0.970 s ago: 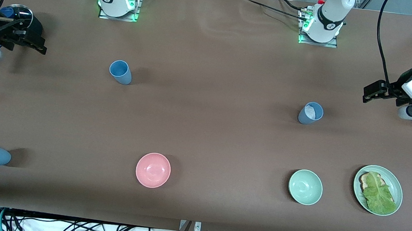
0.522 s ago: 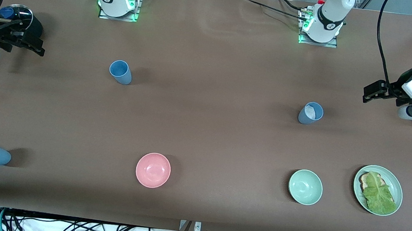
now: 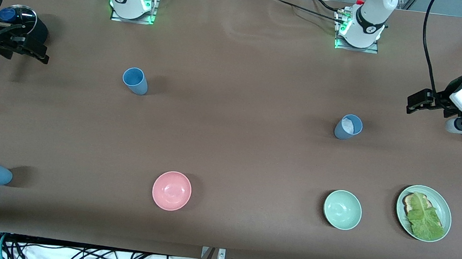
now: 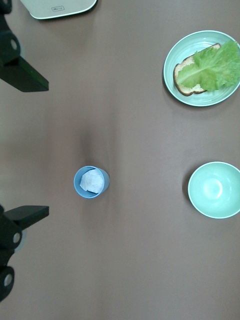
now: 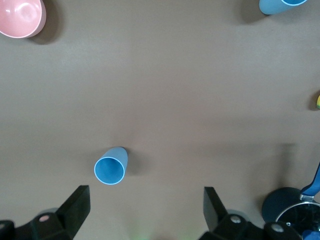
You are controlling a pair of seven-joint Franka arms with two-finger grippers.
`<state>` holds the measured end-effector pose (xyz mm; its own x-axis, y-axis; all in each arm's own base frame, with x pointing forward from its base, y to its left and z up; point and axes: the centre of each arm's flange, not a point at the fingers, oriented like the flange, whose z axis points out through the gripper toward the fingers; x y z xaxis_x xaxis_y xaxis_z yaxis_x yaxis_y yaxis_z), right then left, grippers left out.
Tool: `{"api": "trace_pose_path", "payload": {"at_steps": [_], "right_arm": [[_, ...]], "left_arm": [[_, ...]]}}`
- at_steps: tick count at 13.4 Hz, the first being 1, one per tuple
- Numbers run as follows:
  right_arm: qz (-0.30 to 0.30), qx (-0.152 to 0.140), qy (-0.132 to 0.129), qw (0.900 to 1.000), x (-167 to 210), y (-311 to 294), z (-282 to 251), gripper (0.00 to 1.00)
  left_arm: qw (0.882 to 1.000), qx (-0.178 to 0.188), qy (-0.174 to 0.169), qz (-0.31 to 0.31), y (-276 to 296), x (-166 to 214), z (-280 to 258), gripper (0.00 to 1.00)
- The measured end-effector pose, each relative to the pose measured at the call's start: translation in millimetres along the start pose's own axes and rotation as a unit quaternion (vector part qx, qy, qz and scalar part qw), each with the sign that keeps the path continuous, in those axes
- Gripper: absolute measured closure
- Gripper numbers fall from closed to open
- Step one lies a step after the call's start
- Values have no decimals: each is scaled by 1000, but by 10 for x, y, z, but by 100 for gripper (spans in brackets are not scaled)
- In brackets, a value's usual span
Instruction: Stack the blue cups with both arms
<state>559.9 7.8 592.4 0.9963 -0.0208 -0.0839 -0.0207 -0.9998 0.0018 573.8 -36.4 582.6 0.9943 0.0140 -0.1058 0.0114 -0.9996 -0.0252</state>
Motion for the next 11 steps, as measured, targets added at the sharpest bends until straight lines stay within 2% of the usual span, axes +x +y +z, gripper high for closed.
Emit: {"api": "trace_pose_path", "payload": {"at_steps": [11], "right_arm": [[0,0,0,1000,2,0,2,0]], "left_arm": [[1000,0,-6,0,1,12,39,0]]}}
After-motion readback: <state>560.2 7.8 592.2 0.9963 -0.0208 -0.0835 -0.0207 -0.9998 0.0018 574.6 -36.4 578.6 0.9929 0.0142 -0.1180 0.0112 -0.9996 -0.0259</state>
